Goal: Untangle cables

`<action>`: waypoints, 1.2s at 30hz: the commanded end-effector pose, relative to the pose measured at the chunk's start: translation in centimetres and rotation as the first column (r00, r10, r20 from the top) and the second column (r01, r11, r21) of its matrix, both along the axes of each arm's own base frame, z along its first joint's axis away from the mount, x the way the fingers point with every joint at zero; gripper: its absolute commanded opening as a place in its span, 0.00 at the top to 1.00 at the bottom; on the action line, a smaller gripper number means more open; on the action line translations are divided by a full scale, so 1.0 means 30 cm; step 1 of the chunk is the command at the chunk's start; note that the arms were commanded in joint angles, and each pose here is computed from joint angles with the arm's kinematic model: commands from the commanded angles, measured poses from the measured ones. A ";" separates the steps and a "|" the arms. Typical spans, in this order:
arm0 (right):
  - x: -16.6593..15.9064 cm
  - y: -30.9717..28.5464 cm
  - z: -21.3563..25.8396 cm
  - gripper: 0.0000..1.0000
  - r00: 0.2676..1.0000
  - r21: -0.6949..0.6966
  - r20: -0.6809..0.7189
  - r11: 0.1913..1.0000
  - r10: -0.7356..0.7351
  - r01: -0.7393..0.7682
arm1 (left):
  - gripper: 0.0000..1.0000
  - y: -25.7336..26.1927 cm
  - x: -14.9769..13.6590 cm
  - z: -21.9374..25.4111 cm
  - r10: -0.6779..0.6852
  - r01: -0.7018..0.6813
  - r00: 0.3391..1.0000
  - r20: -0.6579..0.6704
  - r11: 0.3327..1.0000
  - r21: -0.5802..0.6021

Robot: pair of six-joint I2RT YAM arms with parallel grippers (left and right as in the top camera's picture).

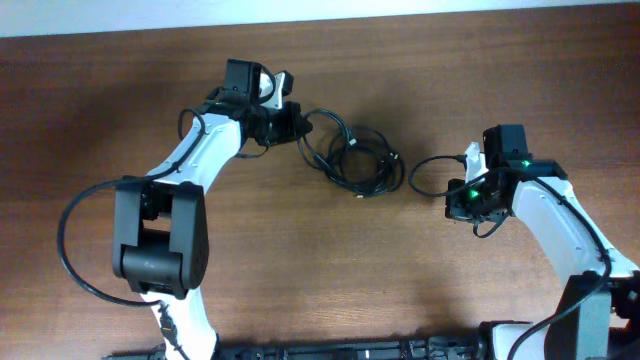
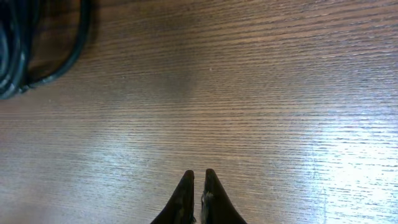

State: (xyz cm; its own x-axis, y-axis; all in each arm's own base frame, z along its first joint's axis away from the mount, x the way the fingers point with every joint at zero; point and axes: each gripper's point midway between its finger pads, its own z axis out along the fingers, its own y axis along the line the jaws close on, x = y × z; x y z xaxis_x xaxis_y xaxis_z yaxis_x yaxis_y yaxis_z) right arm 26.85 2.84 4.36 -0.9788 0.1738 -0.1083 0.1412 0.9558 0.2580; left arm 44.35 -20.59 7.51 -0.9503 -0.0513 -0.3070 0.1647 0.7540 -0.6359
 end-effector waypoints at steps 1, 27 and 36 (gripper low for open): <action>-0.005 -0.008 -0.010 0.96 1.000 -0.014 -0.006 1.000 0.003 -0.003 | 1.00 -0.143 -0.101 0.133 -0.274 0.298 0.950 0.148 0.940 -0.168; 0.102 0.266 -0.132 0.81 0.994 0.327 0.026 0.938 0.109 -0.111 | 1.00 -0.365 -0.335 0.282 -0.547 0.660 0.749 0.373 0.666 -0.348; 0.088 0.173 -0.184 0.96 0.985 0.175 -0.112 0.973 -0.131 0.150 | 0.70 -0.224 -0.310 0.028 -0.495 0.496 0.867 0.063 0.868 -0.014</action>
State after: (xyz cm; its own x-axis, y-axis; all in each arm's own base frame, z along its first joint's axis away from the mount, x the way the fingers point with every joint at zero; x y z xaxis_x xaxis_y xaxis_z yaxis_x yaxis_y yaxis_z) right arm 30.05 9.98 0.56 -0.9676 0.2522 0.0158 0.2224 0.8203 0.5269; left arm 34.23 -29.71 10.57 -0.8237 0.3889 -0.4126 0.5479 0.3587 -0.7557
